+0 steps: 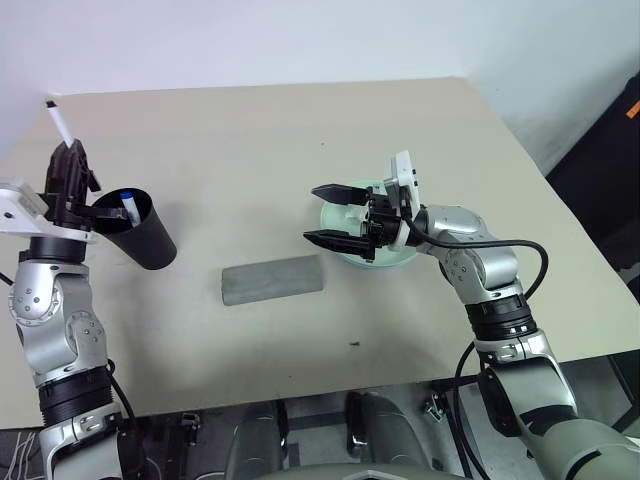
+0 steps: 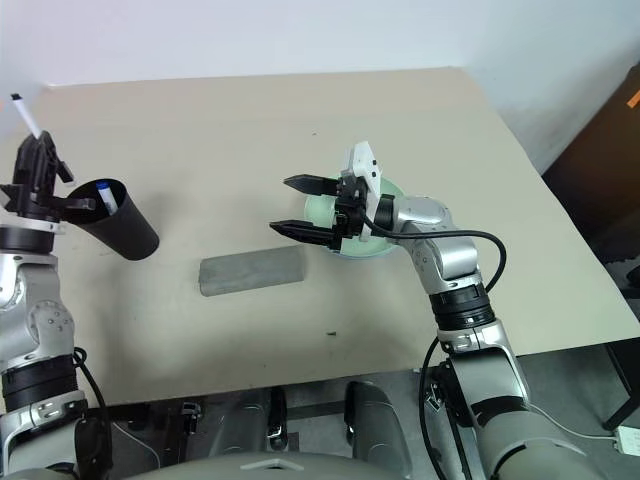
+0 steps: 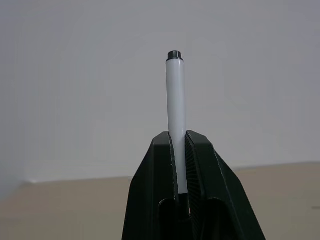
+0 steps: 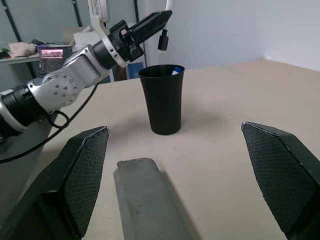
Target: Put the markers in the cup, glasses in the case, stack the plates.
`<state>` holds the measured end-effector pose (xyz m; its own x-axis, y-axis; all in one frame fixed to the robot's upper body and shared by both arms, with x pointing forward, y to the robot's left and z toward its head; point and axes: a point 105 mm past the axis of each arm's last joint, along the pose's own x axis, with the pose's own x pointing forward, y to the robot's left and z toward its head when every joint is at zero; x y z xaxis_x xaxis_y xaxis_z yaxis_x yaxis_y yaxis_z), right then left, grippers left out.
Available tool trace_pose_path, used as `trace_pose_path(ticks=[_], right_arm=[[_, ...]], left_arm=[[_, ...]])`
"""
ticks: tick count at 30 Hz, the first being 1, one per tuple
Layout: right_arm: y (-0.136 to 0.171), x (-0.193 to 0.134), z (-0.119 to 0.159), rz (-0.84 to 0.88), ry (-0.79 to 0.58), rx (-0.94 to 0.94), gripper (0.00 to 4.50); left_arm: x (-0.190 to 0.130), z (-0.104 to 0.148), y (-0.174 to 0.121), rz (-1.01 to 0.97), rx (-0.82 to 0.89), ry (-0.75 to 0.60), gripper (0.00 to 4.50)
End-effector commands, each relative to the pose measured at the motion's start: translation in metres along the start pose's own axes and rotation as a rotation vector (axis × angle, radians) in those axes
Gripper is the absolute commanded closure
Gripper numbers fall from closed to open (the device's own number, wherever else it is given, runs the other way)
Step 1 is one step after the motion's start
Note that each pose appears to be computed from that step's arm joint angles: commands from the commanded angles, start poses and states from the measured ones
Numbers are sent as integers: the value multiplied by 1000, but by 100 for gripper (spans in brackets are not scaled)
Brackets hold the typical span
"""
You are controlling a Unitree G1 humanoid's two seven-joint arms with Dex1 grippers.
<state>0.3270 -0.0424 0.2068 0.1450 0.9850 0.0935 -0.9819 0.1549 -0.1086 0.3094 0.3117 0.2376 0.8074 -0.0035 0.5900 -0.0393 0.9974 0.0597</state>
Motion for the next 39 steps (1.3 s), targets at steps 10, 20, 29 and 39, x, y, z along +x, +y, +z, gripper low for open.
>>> trace_pose_path(ticks=[10, 20, 29, 39], right_arm=[[-3, -5, 11, -39, -12, -87, 0], [-5, -3, 9, -46, -10, -94, 0], [-13, -10, 17, -65, -44, -81, 0], [-11, -38, 20, -138, -47, -62, 0]], left_arm=[[-9, -14, -5, -2, 21, 99, 380], [-2, 1, -9, -41, 33, 72, 39], [-6, 60, -41, -312, -99, 17, 2], [-42, 38, -84, -594, -188, 287, 2]])
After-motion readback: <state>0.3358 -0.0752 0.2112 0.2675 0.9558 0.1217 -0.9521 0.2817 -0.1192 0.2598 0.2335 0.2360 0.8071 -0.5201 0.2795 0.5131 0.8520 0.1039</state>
